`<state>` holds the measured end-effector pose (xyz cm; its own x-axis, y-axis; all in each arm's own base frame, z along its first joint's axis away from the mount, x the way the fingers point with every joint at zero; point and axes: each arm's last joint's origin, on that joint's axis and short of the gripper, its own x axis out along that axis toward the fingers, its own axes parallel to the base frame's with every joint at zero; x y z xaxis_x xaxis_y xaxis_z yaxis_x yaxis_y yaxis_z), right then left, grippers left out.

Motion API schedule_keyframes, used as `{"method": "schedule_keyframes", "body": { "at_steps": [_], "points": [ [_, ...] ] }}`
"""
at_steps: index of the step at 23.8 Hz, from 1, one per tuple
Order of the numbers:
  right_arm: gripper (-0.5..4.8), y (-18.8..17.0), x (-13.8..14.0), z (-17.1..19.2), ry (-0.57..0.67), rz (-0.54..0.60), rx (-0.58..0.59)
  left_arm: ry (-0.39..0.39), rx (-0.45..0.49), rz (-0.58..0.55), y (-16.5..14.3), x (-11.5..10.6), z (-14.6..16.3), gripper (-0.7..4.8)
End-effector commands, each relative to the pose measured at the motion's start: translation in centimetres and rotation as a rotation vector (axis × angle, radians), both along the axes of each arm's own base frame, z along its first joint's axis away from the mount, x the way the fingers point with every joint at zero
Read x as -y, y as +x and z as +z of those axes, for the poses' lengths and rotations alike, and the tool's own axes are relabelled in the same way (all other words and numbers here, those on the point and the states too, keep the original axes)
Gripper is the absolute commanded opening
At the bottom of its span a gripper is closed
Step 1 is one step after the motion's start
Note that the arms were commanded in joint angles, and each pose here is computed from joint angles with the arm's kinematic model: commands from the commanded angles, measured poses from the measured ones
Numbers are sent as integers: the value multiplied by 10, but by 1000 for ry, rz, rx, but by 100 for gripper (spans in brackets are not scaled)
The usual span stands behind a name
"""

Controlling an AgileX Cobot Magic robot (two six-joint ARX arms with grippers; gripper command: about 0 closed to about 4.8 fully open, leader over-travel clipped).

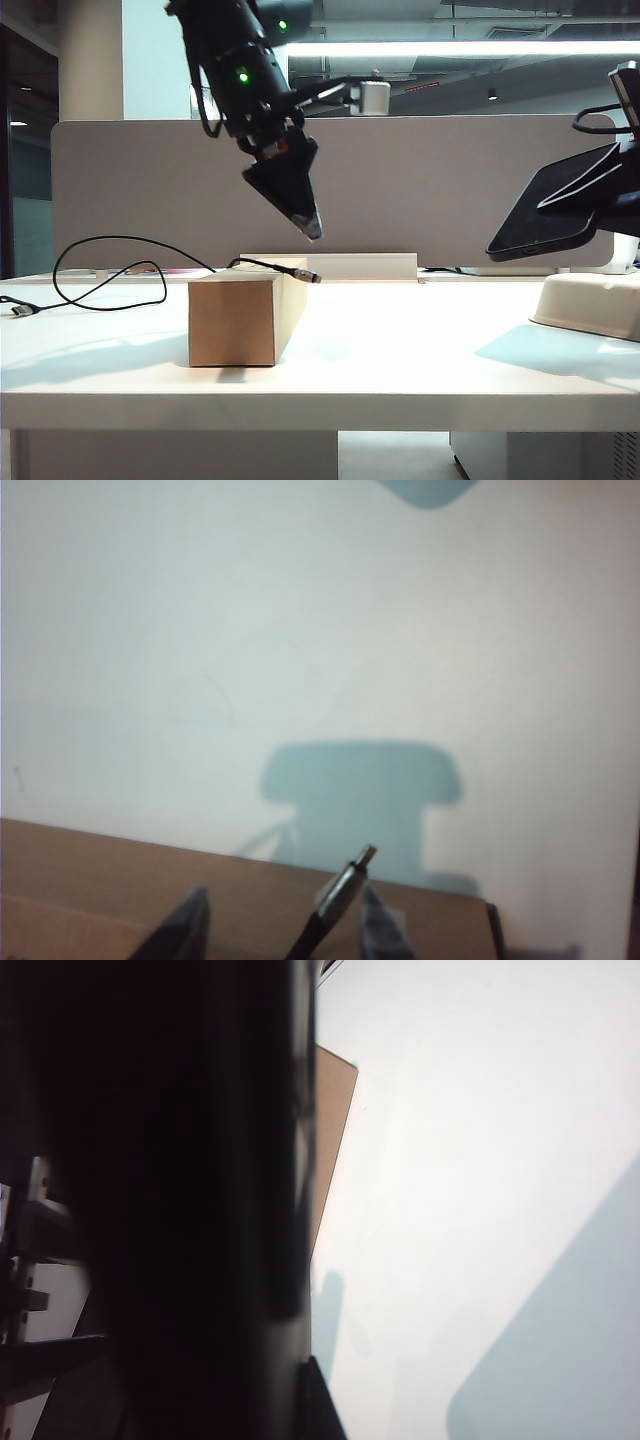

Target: Pick up the charging cable and the phone, plug the charging cable into the charging port on the phone, and finally place them back on the table.

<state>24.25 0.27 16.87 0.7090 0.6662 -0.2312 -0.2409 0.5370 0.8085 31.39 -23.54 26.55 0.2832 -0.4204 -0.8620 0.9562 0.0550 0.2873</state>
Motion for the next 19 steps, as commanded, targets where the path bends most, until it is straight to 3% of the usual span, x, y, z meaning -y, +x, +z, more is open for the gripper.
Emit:
{"method": "schedule_keyframes", "body": {
  "at_steps": [1, 6, 11, 14, 19],
  "points": [
    [-6, 1, 0, 5, 2, 16, 33, 26, -14, -13, -1, 6, 0, 187],
    [-6, 1, 0, 5, 1, 15, 31, 199, -66, -17, 3, 6, -18, 188],
    [-6, 1, 0, 5, 1, 15, 31, 214, -51, -8, 6, 8, -23, 187],
    [-6, 1, 0, 5, -3, 12, 33, 211, 6, -3, 7, 14, -21, 183],
    [-6, 1, 0, 5, -3, 12, 33, 238, 36, -50, 2, 20, -21, 182]
  ]
}}
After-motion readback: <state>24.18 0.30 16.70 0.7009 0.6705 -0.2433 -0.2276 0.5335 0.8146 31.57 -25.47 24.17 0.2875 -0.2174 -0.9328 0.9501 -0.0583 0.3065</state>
